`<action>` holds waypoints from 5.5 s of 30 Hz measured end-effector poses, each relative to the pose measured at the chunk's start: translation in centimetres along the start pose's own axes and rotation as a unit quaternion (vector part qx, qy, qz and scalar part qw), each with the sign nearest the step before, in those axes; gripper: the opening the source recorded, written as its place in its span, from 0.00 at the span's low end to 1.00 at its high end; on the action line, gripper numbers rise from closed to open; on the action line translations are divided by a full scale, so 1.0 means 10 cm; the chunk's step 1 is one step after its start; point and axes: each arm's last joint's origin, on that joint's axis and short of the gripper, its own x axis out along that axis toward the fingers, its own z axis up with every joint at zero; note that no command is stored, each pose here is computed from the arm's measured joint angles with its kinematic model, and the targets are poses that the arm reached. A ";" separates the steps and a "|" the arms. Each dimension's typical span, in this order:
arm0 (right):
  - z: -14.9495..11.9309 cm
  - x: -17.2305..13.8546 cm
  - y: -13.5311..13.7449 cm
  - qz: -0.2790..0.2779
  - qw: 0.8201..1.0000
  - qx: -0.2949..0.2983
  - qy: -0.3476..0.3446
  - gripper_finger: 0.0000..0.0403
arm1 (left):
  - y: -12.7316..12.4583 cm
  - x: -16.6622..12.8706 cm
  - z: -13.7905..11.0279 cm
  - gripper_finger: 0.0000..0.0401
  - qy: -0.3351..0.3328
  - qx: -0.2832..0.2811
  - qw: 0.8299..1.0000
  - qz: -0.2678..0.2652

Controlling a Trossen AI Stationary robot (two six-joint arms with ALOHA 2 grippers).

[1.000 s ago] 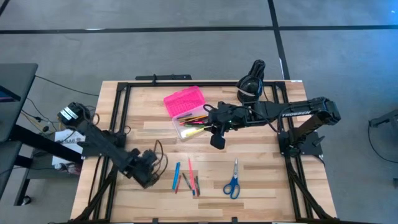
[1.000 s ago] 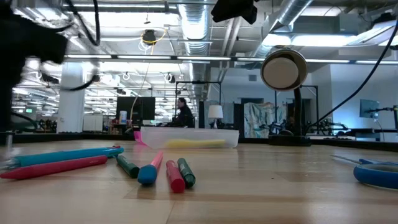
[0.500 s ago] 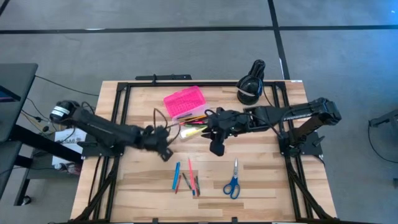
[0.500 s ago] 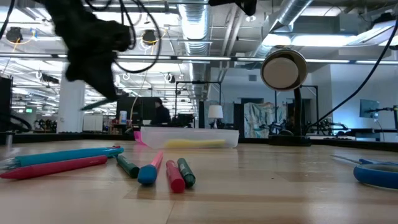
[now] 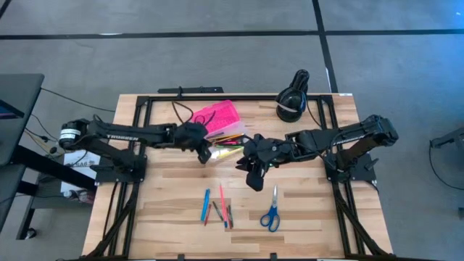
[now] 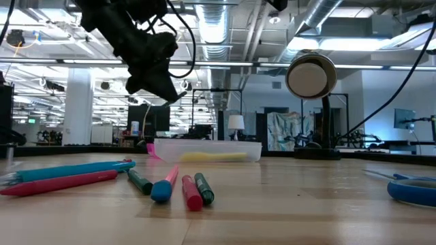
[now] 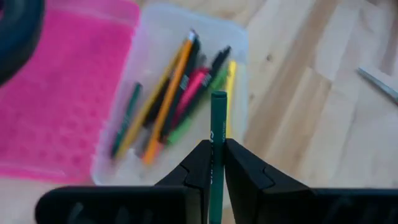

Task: Pick & place school supplies into a supply box
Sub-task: Put the green crayon into the pink supply box

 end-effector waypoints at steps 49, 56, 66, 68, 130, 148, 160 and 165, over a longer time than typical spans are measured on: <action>-0.30 0.35 0.02 -0.091 0.986 0.103 0.092 0.18 | 0.40 0.43 0.15 0.37 0.000 0.081 0.995 -0.057; -0.41 0.37 0.03 -0.112 0.971 0.167 0.130 0.18 | 0.31 0.28 0.16 0.38 0.018 0.070 0.986 -0.153; -0.39 0.41 0.20 -0.074 0.975 0.189 0.093 0.18 | 0.11 -0.09 0.01 0.38 0.063 0.134 0.973 -0.179; -0.38 0.51 0.25 -0.059 0.976 0.193 0.079 0.18 | 0.09 -0.15 0.00 0.38 0.059 0.147 0.972 -0.174; -1.24 1.65 0.85 -0.015 0.931 0.332 0.153 0.19 | -0.91 -1.20 -0.99 0.38 0.052 0.070 0.988 -0.127; -1.38 1.66 0.76 -0.088 0.898 0.387 0.189 0.43 | -0.90 -1.20 -0.99 0.38 0.048 0.076 0.989 -0.119; -1.36 1.68 0.73 -0.085 0.911 0.359 0.182 0.32 | -0.88 -1.19 -1.00 0.38 0.045 0.086 0.990 -0.106; -1.36 1.68 0.71 -0.093 0.919 0.340 0.178 0.30 | -0.88 -1.19 -1.00 0.38 0.045 0.086 0.990 -0.106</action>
